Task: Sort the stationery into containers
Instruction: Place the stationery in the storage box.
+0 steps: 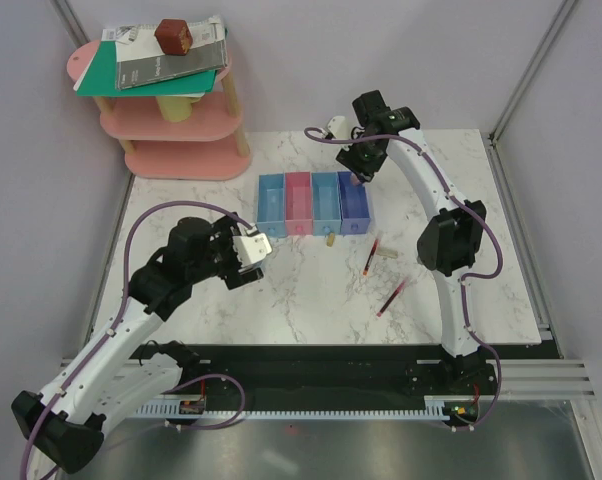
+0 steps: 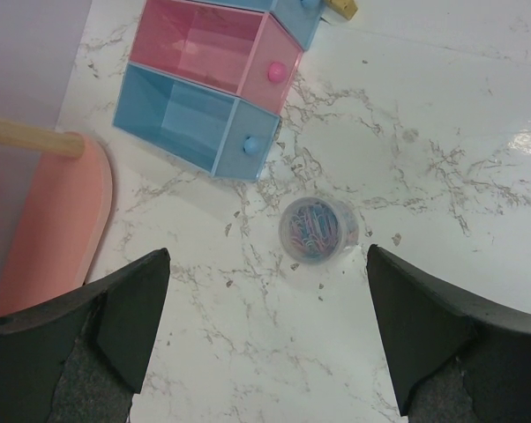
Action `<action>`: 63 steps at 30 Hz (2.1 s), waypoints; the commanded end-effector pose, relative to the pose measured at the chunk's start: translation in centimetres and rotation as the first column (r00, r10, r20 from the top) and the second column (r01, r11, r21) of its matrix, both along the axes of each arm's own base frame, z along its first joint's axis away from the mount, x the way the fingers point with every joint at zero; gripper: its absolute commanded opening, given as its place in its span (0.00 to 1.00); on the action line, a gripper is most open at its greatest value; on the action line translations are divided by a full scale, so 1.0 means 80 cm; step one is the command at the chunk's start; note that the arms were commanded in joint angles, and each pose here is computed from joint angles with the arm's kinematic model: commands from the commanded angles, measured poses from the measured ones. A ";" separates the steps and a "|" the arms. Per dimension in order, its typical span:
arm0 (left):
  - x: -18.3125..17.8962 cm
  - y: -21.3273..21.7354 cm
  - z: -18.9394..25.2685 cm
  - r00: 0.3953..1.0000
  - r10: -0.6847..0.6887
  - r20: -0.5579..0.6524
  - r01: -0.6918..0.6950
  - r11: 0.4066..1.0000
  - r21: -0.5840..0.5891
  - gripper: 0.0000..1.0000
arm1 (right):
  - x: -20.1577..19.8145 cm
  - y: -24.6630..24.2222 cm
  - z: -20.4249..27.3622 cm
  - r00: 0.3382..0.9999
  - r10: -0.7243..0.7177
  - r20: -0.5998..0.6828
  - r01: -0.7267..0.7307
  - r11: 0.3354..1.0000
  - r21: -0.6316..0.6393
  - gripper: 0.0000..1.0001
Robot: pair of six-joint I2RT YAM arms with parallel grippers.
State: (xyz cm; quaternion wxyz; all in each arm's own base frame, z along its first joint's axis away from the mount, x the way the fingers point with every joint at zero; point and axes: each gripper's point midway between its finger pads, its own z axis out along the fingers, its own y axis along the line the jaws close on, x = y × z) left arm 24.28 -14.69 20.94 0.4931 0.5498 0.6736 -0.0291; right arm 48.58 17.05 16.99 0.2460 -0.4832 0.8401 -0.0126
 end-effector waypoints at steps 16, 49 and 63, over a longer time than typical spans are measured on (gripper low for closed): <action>-0.002 0.000 -0.004 1.000 -0.008 -0.028 0.007 0.999 -0.039 0.99 | 0.011 0.031 -0.055 1.000 0.003 -0.006 -0.003 0.999 0.034 0.00; 0.000 -0.008 -0.007 0.998 -0.002 -0.070 -0.005 0.995 -0.099 0.99 | 0.086 -0.002 0.045 0.869 -0.099 0.486 0.150 0.986 -0.068 0.94; -0.004 -0.004 -0.010 0.998 0.005 -0.068 -0.012 0.995 -0.104 0.99 | 0.082 0.005 0.085 0.835 -0.140 0.532 0.161 0.987 0.008 0.95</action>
